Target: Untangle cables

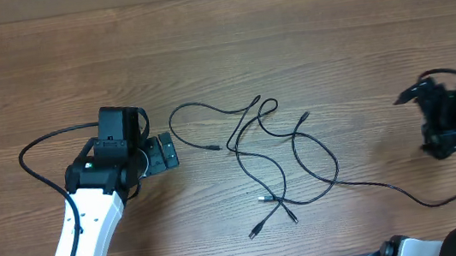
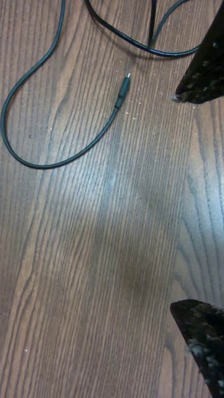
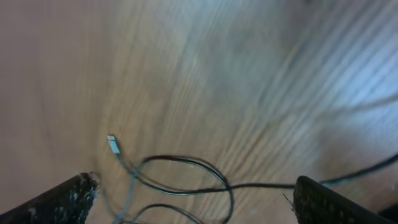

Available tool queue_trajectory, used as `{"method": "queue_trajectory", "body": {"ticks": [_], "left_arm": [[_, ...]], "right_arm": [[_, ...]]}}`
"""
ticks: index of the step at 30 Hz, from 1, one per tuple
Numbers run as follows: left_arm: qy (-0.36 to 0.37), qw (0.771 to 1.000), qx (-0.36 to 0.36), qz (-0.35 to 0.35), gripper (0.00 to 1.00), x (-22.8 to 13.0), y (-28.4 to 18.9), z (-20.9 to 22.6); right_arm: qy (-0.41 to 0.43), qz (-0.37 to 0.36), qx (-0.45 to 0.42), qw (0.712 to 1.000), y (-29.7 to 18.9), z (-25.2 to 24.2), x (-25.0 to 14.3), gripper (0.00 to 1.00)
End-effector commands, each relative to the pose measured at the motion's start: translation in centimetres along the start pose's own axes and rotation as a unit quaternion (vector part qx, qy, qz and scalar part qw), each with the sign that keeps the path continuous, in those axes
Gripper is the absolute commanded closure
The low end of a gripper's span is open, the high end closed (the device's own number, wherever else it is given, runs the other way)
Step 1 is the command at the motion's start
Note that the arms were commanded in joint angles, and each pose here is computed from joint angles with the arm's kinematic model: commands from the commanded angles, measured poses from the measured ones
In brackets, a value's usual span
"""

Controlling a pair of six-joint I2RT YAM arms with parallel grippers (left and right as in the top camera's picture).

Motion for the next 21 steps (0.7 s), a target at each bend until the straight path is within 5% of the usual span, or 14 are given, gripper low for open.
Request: {"method": "queue_trajectory", "body": {"ticks": [1,21], "left_arm": [[0.011,1.0,-0.003,-0.009,0.0,0.6,-0.4,-0.1],[0.011,1.0,-0.003,-0.008,0.0,0.6,-0.4,-0.1]], "right_arm": [[0.045,-0.026,-0.055,0.997,2.0,-1.0,-1.7,0.0],[0.031,-0.06,-0.132,0.989,11.2,-4.7,-9.1,0.0]]}}
Point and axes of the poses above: each gripper's point midway between its finger pads, its own y axis out along the fingers, its own z axis along the line the jaws close on, x = y × z, the point moved 3 cm from there along -y, back along the fingers, and after that the axes turned 10 degrees about y, right-handed, at the moved point
